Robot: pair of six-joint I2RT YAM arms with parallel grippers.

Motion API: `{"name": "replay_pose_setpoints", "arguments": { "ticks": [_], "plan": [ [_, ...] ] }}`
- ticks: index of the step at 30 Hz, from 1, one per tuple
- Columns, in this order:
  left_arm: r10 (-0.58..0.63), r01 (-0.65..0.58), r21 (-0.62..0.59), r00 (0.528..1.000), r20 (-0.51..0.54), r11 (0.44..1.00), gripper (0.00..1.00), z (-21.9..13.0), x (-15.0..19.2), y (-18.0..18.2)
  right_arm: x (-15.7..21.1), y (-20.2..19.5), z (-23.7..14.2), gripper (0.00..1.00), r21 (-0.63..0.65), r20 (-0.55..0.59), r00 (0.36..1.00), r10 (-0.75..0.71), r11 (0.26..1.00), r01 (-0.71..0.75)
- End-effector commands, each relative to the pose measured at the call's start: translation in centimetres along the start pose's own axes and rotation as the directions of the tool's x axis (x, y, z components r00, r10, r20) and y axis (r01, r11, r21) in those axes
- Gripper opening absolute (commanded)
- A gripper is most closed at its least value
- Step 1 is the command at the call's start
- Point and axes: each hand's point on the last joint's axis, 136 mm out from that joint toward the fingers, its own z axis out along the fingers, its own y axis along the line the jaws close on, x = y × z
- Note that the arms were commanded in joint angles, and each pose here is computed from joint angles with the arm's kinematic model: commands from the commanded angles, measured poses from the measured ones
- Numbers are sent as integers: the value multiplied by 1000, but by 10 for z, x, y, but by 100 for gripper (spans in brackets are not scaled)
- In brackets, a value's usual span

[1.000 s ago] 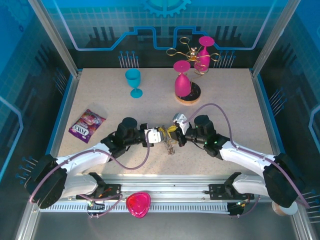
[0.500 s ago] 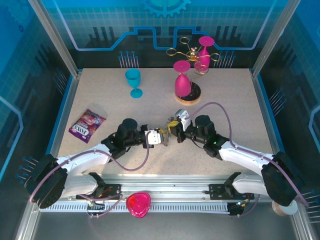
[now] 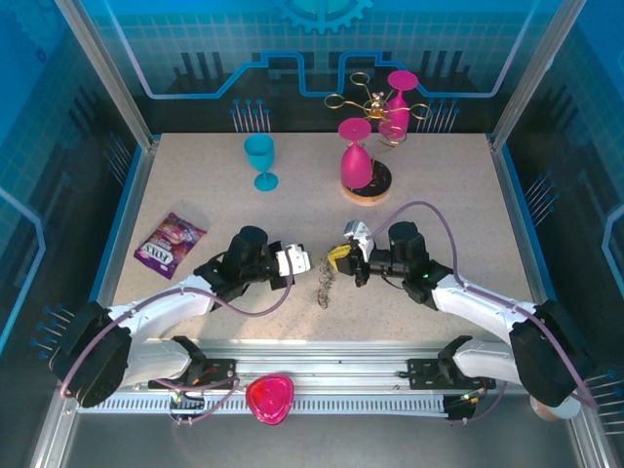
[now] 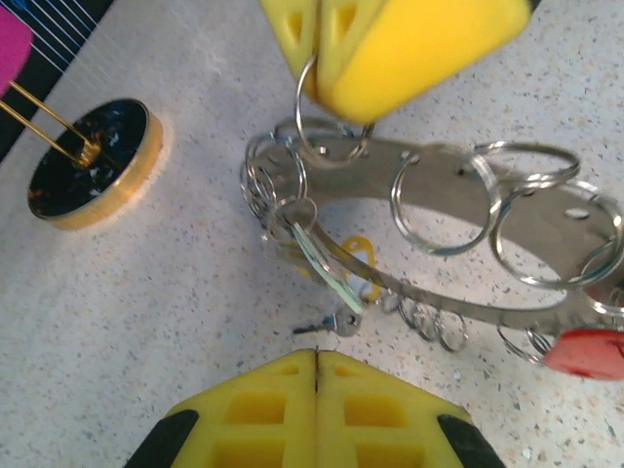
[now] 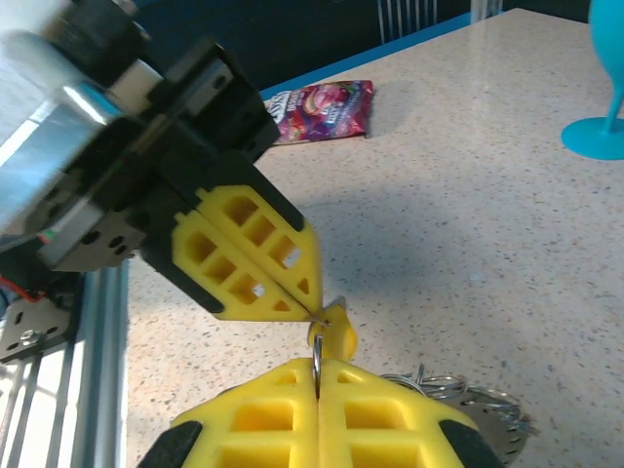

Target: Put the keys on the keyring

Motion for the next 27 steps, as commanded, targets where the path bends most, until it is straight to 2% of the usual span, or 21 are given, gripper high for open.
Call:
{"name": "replay_pose_setpoints", "arguments": {
  "ticks": [1,7,13,19,27],
  "plan": [
    [-44,43,26,998,34,999,0,-4,-6,-5,-17,12,-4,0,-79,44,998,-48,996,52],
    [-39,42,-10,978,203,999,0,-21,-39,1,-13,24,-3,0,-161,29,999,-44,986,48],
    [-115,95,79,943,314,992,0,-38,-59,-5,-17,39,-10,0,-248,65,995,-81,964,94],
    [-136,102,115,927,350,988,0,-40,-64,-11,-25,44,-11,0,-305,80,994,-70,948,91],
    [-133,79,156,917,376,985,0,-42,-68,-18,-34,40,-7,0,-310,106,993,-43,948,74]
  ]
}}
